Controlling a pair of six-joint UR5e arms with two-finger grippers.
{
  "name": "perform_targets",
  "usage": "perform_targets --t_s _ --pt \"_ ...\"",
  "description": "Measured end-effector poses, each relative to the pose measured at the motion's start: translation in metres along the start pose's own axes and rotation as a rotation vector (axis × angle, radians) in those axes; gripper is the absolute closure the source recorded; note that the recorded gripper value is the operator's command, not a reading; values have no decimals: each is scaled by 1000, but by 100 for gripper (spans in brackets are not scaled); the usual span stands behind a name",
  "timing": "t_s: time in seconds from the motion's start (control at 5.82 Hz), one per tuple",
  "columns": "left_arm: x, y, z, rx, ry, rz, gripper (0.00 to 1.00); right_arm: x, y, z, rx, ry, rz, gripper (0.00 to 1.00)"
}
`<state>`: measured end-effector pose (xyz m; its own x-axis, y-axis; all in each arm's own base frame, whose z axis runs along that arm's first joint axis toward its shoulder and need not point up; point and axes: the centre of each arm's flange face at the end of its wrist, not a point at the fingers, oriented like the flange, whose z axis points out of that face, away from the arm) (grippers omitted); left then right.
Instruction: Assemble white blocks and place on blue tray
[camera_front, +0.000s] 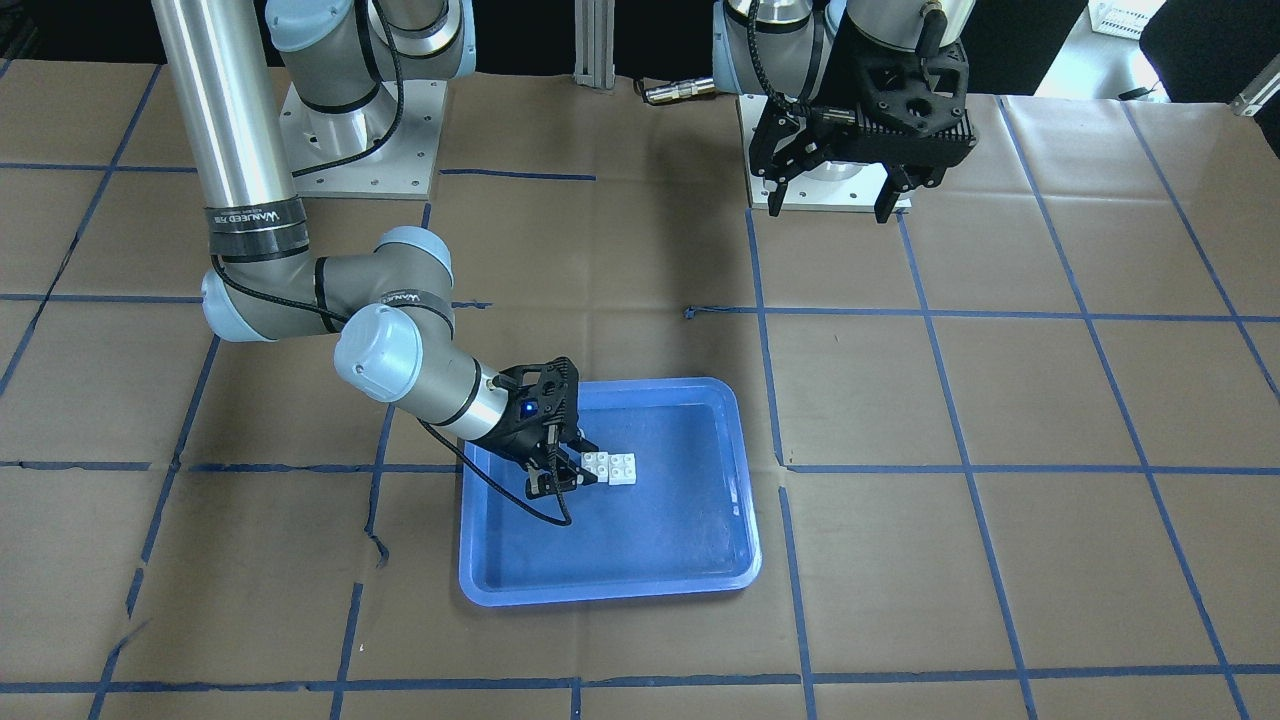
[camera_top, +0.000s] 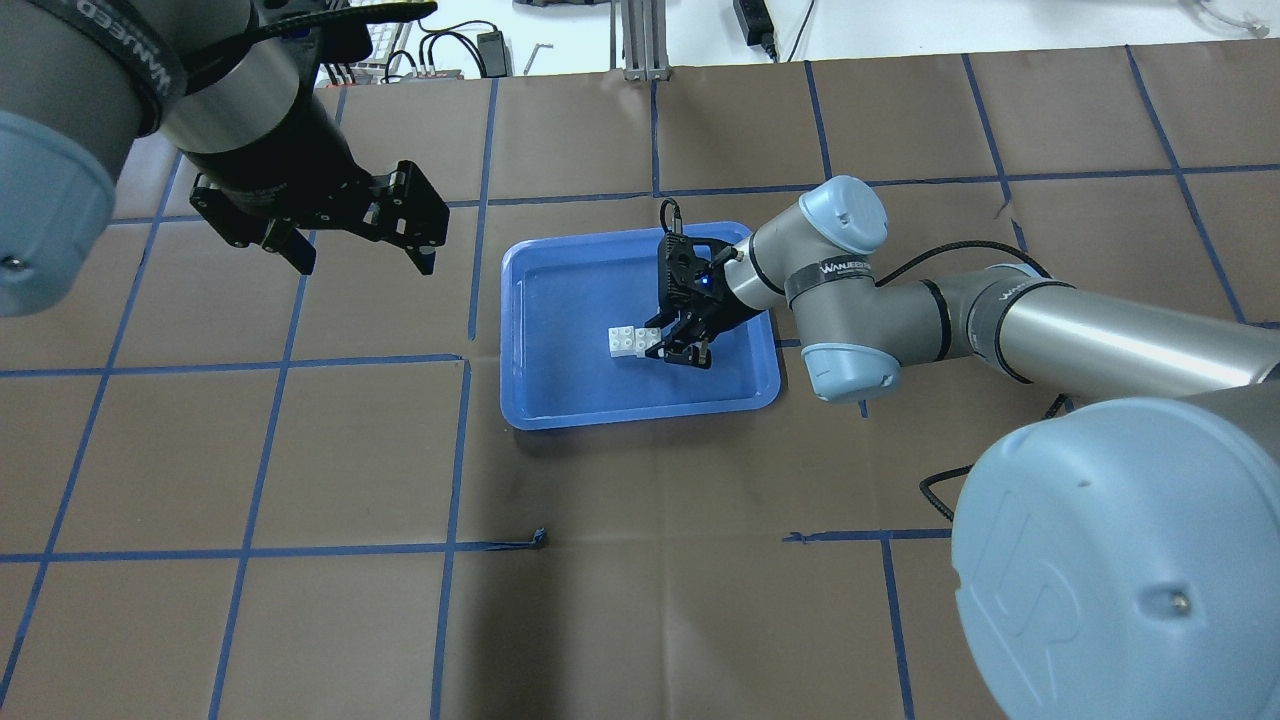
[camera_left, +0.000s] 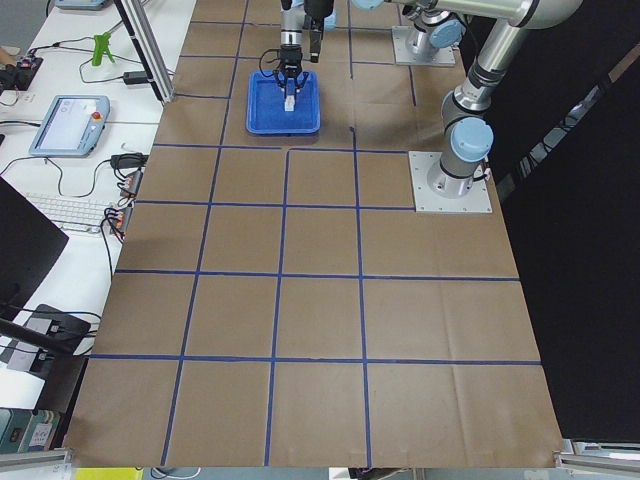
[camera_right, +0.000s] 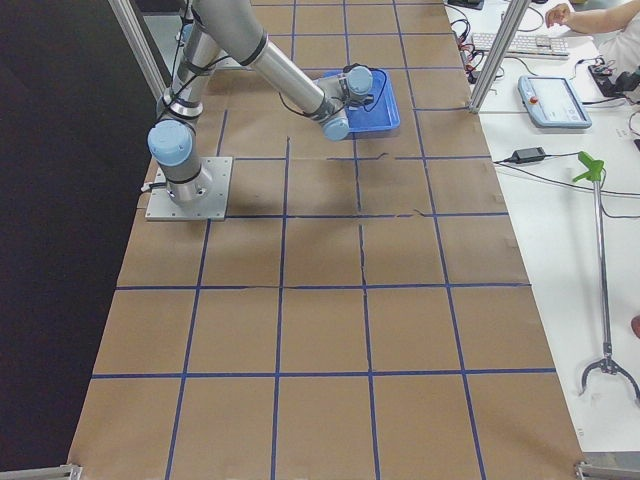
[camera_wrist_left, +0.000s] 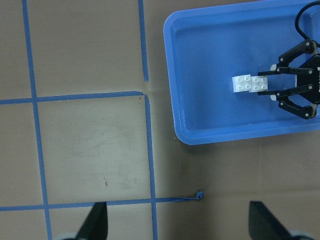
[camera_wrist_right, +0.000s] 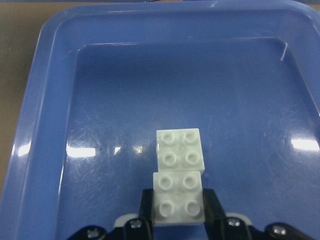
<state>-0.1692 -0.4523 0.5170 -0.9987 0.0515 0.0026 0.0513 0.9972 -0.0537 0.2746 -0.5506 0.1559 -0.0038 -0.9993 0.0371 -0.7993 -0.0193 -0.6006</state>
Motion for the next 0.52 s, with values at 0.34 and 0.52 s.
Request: perform_targets --t_s 0.34,0.52 --pt "0 0 0 0 0 0 1 0 -4 0 38 -5 -1 75" --pt "0 0 -1 1 0 0 1 -1 -4 0 42 -6 -1 75"
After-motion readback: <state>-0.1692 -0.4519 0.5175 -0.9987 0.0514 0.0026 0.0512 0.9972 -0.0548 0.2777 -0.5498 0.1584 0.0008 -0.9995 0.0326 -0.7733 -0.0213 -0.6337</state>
